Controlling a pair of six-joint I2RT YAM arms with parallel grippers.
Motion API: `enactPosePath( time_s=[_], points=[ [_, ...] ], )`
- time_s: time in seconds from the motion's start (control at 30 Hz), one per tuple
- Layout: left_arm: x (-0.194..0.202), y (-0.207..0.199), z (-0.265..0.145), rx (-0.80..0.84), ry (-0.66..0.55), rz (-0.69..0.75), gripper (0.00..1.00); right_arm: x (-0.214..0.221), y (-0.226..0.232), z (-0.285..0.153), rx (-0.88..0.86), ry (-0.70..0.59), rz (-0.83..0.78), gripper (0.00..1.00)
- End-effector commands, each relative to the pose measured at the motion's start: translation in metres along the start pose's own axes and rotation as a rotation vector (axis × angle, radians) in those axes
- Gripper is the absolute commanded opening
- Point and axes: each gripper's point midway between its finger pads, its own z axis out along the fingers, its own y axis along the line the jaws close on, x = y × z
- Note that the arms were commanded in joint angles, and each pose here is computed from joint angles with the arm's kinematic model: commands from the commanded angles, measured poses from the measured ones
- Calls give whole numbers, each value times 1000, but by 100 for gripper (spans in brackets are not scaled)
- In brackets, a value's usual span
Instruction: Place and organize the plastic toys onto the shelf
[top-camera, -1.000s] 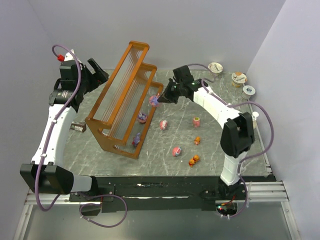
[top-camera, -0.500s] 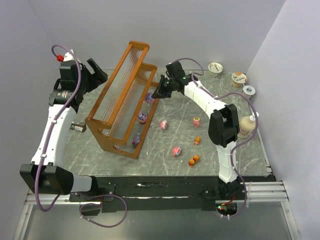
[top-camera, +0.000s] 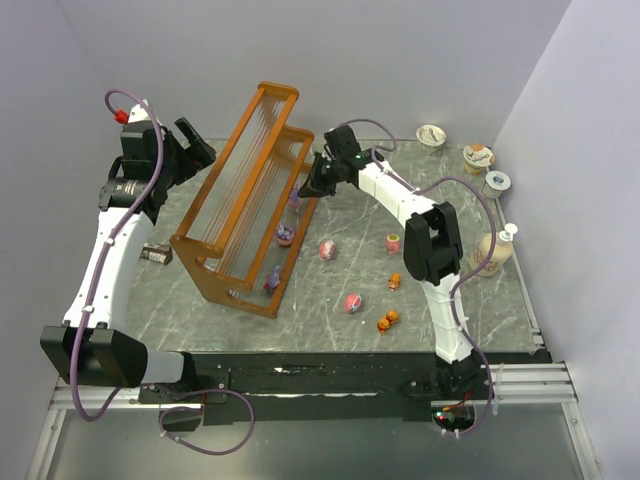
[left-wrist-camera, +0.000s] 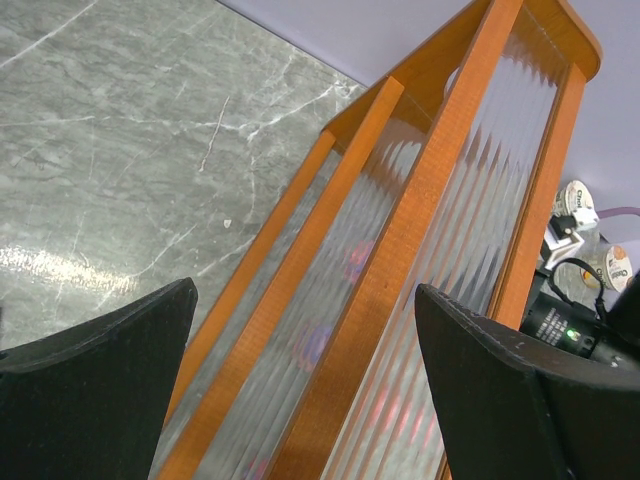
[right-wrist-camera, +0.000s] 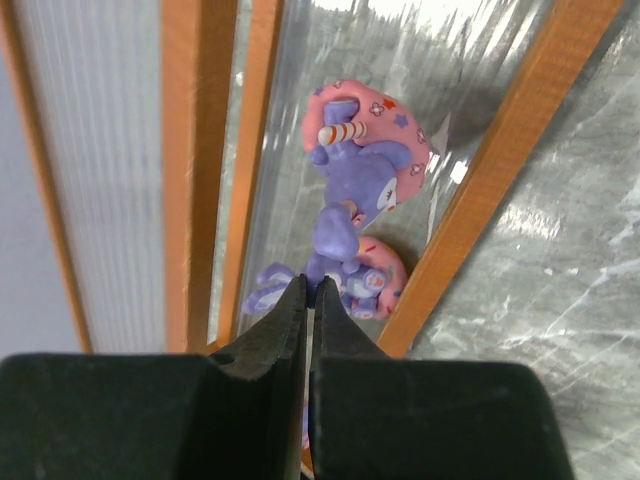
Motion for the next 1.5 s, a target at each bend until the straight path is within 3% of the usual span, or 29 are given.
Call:
enactPosePath(
  time_s=[0.0,0.83,1.23,1.47],
  points=[
    [-14,-6,-4,13,-37,11,96,-25,12,0,-52,-55,-44,0],
    [-13,-4,-9,13,-45,13,96,-44,-26,24,-23,-56,-25,0],
    [-12,-4,-11,16,-46,12,96,-43,-29,30,-16,-40,-26,14],
    [-12,-5,-11,19,-46,9,96,-45,-24,24,-20,-48,-28,35]
  ],
)
